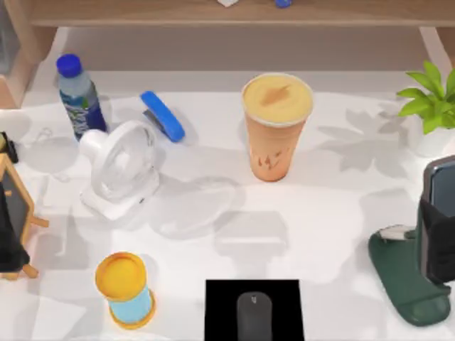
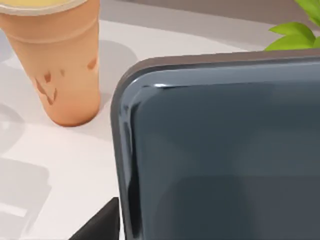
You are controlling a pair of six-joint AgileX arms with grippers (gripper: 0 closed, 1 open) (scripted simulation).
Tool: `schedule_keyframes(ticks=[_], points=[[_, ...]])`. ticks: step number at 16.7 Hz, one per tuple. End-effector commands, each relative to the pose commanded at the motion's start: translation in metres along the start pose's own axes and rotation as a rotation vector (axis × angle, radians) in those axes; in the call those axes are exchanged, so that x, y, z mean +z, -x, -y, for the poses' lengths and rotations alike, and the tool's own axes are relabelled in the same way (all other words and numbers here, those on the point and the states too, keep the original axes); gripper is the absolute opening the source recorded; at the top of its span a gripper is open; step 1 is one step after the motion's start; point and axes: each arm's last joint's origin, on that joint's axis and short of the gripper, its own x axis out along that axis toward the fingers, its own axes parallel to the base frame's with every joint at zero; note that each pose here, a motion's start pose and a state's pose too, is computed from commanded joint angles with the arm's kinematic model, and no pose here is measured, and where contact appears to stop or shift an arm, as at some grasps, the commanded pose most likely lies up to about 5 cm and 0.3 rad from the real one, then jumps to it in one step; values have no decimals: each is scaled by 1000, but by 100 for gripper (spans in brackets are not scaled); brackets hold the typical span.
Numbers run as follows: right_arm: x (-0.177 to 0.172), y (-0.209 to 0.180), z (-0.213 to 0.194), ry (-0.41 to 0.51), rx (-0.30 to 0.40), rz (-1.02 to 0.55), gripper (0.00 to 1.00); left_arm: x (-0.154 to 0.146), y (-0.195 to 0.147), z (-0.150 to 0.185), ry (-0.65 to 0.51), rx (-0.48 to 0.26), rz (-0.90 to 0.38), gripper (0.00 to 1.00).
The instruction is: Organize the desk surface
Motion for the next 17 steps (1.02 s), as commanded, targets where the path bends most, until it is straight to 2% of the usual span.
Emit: schedule_keyframes(ticks=[11, 17], points=[[-14, 20, 1, -29, 28, 62, 100, 0, 0, 0, 0, 0, 0, 100], [-13, 26, -7, -3, 7, 5, 100, 0, 0, 0, 0, 0, 0, 100]])
